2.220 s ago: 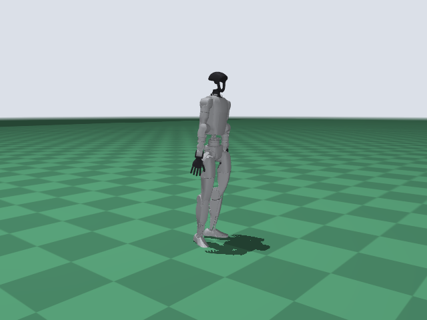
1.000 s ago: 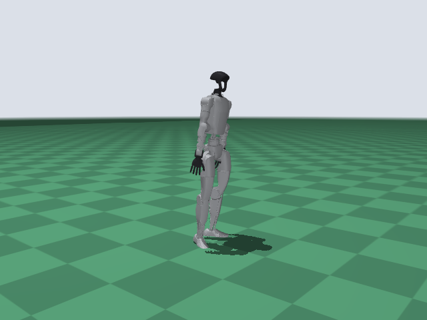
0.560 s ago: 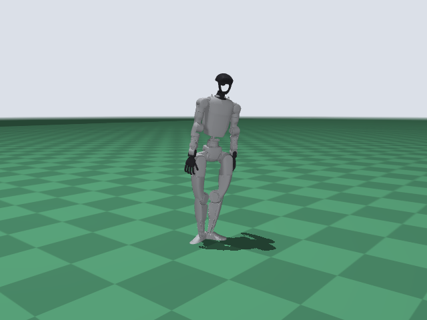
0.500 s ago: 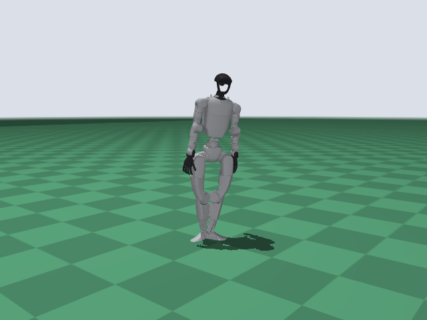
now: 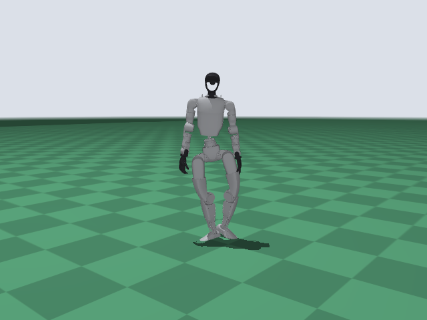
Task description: Upper body actions
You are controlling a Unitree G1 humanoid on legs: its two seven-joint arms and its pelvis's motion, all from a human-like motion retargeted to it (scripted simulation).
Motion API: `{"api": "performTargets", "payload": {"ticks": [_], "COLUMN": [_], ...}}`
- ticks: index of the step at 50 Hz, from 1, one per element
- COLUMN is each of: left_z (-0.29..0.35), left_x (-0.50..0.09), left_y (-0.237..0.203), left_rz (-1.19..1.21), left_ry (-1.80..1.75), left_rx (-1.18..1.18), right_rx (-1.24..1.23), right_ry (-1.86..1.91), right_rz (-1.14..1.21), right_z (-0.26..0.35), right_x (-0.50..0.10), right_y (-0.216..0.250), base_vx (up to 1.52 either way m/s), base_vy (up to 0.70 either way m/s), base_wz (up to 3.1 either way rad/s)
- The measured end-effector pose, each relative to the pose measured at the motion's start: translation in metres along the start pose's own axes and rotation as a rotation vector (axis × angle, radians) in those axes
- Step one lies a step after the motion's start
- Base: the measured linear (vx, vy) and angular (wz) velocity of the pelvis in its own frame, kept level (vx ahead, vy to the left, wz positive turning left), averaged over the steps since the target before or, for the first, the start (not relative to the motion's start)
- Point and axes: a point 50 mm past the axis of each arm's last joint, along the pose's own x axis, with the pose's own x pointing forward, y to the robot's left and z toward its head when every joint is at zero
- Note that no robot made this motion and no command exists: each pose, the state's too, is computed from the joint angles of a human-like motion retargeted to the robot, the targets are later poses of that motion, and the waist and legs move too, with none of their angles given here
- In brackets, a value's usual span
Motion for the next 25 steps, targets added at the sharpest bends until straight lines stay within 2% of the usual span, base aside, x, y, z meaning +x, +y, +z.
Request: {"api": "performTargets", "payload": {"ticks": [4,13,22,25], "left_z": [-0.015,-0.030,-0.039,-0.037], "left_x": [0.000,-0.001,-0.001,-0.001], "left_y": [-0.001,-0.021,-0.021,-0.018], "left_rz": [0.006,-0.040,-0.045,-0.038], "left_ry": [0.053,0.082,0.100,0.098], "left_rx": [-0.021,-0.027,-0.021,-0.010], "right_rx": [-0.011,-0.038,-0.078,-0.076], "right_ry": [-0.079,-0.156,-0.192,-0.180], "right_rz": [-0.025,-0.098,-0.107,-0.125], "right_z": [0.017,0.043,0.055,0.050], "right_x": [-0.001,-0.005,-0.007,-0.006], "right_y": [-0.012,-0.038,-0.037,-0.040], "base_vx": [-0.10,-0.10,0.03,0.07], "base_vy": [-0.18,-0.07,0.04,0.24], "base_wz": [-1.77,-2.89,-3.48,-1.78]}}
